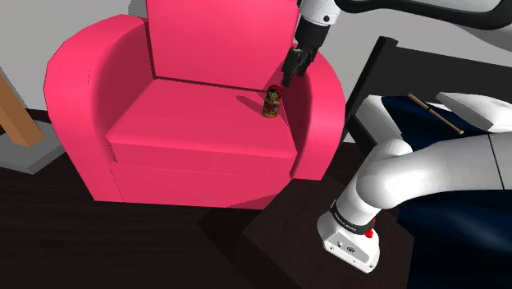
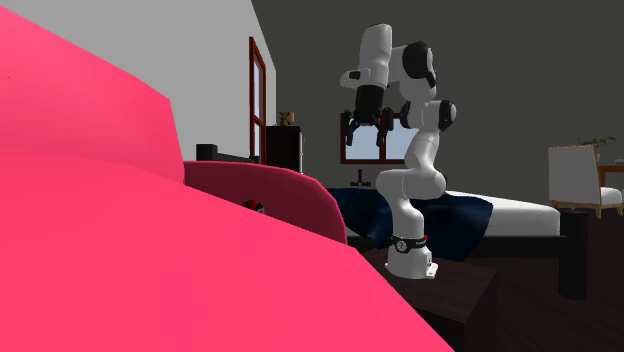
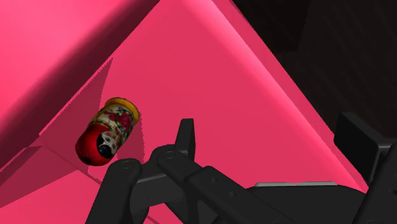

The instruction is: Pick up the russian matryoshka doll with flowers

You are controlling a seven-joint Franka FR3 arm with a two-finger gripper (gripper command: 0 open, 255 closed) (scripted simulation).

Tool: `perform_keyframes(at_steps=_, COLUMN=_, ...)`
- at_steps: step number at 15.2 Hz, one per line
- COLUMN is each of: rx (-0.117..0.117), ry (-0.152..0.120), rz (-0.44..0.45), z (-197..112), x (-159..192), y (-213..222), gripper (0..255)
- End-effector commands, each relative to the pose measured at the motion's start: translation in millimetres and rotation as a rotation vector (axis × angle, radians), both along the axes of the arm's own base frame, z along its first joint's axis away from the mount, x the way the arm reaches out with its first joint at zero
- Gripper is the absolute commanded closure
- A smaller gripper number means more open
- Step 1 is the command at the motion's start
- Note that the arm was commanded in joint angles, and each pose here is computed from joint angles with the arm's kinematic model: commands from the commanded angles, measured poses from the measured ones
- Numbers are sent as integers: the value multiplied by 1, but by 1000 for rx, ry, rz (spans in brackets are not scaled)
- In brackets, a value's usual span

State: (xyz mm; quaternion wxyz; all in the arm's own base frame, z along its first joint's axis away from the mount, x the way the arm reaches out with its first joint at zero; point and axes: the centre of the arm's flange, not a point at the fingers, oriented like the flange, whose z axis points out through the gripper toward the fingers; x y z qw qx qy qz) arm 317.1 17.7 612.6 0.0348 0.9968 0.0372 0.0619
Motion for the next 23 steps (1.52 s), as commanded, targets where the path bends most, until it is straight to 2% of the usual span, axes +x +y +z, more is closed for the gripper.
perform_keyframes(at_steps=1, rx=0, ry=0, rz=0, z=0, x=0, y=0, gripper=0)
perform_keyframes(at_steps=23, rx=105, ry=-95, rz=169, z=-118, x=135, y=-241, gripper=0)
